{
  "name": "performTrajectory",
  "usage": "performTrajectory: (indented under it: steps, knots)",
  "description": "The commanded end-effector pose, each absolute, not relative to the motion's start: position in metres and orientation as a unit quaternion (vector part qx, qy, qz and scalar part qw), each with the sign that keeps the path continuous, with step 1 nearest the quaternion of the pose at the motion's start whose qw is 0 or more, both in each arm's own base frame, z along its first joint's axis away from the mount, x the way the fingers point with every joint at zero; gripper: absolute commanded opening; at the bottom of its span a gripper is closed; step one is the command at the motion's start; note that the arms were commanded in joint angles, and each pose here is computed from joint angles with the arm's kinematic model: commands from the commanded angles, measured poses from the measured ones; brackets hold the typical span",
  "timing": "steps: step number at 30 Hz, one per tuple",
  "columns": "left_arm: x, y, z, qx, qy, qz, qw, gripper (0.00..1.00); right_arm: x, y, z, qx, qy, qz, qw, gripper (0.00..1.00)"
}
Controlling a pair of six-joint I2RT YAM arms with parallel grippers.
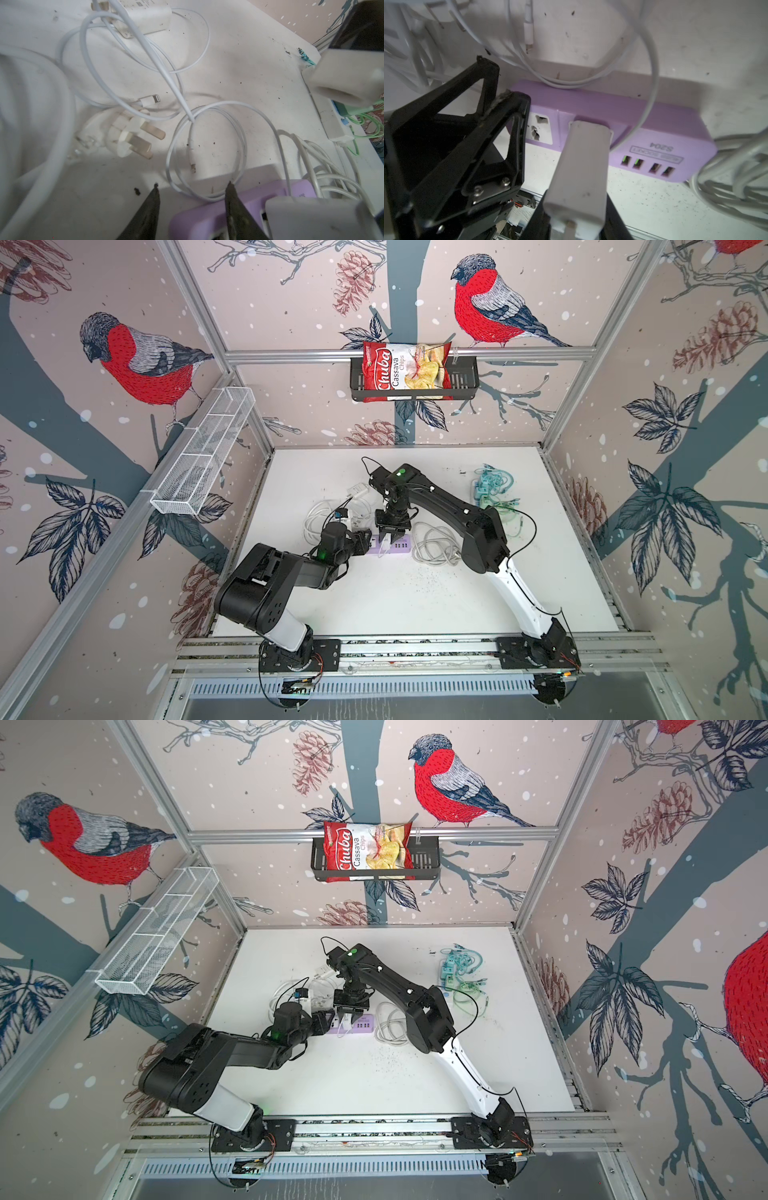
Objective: Insert the plug
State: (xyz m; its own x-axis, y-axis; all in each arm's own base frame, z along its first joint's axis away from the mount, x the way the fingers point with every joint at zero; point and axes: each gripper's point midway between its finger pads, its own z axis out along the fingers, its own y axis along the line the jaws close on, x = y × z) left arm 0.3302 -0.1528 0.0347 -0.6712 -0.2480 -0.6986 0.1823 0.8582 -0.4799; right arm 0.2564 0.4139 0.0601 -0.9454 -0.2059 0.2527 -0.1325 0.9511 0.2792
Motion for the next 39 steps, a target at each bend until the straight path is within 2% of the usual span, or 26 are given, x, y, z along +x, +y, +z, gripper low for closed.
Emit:
performTrajectory:
  steps: [1,11,17,21,26,33,39]
  knots:
    - [0.316,-0.153,0.017,-0.016,0.889,-0.268,0.371,0.48,0.289,0.379,-0.011,0.114,-0.991,0.003,0.067,0.00]
    - [0.292,-0.159,0.034,-0.008,0.883,-0.280,0.378,0.46,0.302,0.404,-0.014,0.101,-0.993,-0.047,0.040,0.00]
    - [0.279,-0.180,0.062,-0.011,0.857,-0.323,0.401,0.47,0.298,0.410,-0.018,0.096,-0.992,-0.062,0.045,0.00]
    - [0.275,-0.186,0.058,-0.010,0.858,-0.331,0.393,0.48,0.300,0.412,-0.017,0.099,-0.992,-0.069,0.040,0.00]
    - [0.259,-0.197,0.066,-0.009,0.837,-0.388,0.385,0.48,0.306,0.413,-0.017,0.098,-0.992,-0.074,0.029,0.00]
    - [0.235,-0.205,0.069,0.053,0.831,-0.388,0.394,0.51,0.308,0.414,-0.020,0.097,-0.992,-0.083,0.023,0.00]
    - [0.230,-0.205,0.071,0.074,0.831,-0.376,0.403,0.52,0.308,0.416,-0.018,0.101,-0.991,-0.089,0.019,0.00]
